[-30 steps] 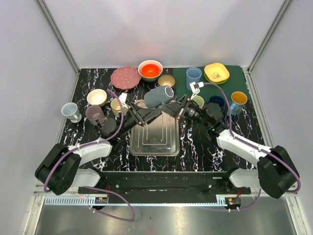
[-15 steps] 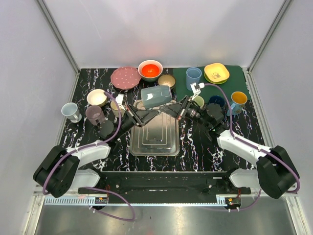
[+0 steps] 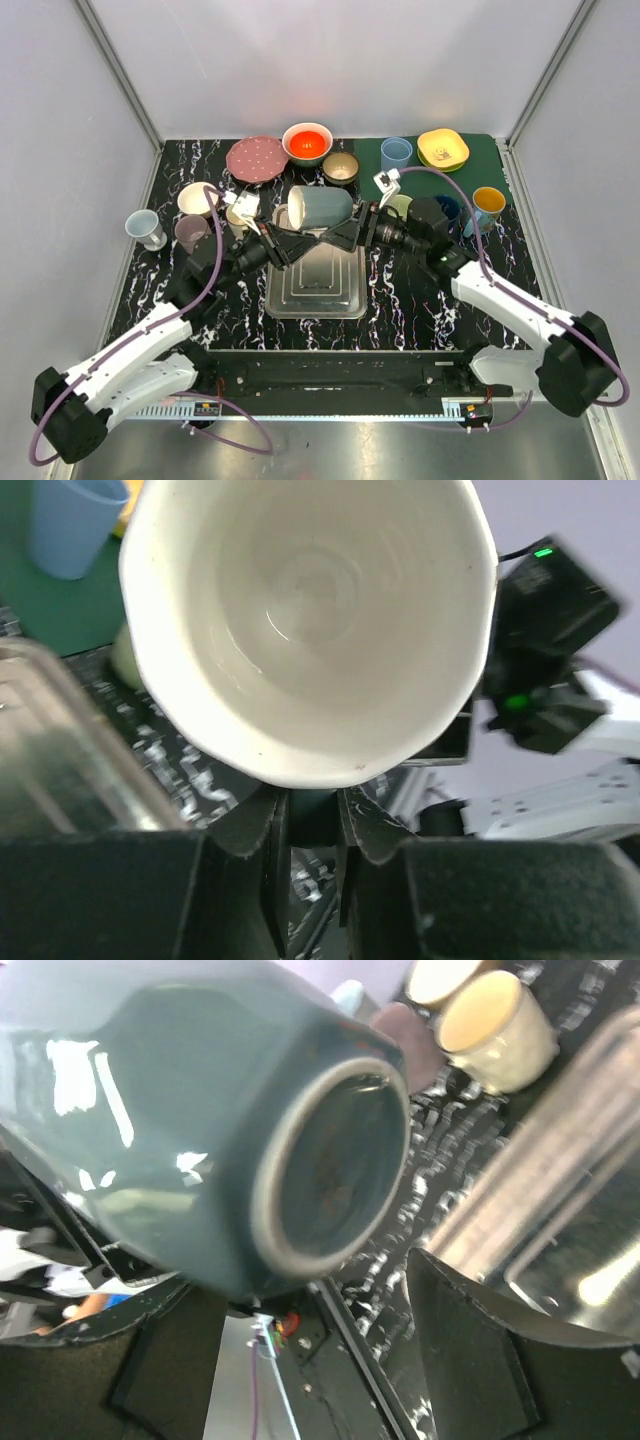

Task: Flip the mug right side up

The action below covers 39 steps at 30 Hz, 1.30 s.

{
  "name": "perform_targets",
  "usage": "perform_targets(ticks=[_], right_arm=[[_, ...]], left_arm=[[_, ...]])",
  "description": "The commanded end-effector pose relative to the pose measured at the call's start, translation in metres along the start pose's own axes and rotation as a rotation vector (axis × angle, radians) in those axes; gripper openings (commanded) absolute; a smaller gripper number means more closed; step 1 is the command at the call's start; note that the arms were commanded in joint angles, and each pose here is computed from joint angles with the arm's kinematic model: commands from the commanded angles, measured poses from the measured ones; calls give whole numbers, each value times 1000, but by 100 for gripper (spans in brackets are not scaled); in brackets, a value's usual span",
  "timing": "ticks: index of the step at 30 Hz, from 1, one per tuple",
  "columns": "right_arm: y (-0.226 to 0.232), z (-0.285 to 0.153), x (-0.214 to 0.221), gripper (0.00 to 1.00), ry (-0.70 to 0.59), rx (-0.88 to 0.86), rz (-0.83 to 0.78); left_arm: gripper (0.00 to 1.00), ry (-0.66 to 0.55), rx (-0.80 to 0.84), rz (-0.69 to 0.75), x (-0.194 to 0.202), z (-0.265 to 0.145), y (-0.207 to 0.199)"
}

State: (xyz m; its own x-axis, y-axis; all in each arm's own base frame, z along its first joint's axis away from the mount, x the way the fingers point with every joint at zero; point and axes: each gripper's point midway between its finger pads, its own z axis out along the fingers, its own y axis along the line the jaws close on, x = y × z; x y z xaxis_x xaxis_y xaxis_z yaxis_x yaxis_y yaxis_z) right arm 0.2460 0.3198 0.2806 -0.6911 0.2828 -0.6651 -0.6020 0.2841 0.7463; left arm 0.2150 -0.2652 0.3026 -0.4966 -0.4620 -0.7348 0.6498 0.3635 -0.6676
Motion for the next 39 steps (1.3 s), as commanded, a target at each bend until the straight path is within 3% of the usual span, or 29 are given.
perform_targets(ticks=[1, 3, 8, 9, 12, 13, 15, 19, 27, 37, 39], right_arm=[[-29, -39, 14, 75, 65, 306, -69], [-43, -60, 10, 76, 39, 450, -87], [-33, -135, -63, 77, -264, 764, -174], [-32, -149, -67, 78, -276, 816, -188], [-7, -178, -101, 82, -390, 871, -242], [4, -188, -113, 83, -438, 875, -251], [10, -196, -117, 84, -447, 889, -253], [29, -211, -122, 84, -491, 855, -233], [21, -219, -107, 87, -480, 863, -220], [10, -207, -93, 89, -420, 847, -221], [7, -206, -92, 90, -418, 848, -226]], left_arm=[[0, 2, -239, 286, -30, -15, 20], [0, 51, -318, 311, -23, -20, 31], [0, 169, -362, 382, -11, 11, 23], [0, 237, -380, 401, 4, 16, 21], [0, 393, -387, 479, 46, 57, 19], [0, 390, -370, 498, 44, 70, 9], [0, 483, -383, 506, 71, 85, 18], [0, 546, -372, 539, 89, 113, 17], [0, 760, -378, 620, 166, 148, 40], [0, 878, -421, 637, 206, 156, 70], [6, 885, -436, 650, 208, 153, 74]])
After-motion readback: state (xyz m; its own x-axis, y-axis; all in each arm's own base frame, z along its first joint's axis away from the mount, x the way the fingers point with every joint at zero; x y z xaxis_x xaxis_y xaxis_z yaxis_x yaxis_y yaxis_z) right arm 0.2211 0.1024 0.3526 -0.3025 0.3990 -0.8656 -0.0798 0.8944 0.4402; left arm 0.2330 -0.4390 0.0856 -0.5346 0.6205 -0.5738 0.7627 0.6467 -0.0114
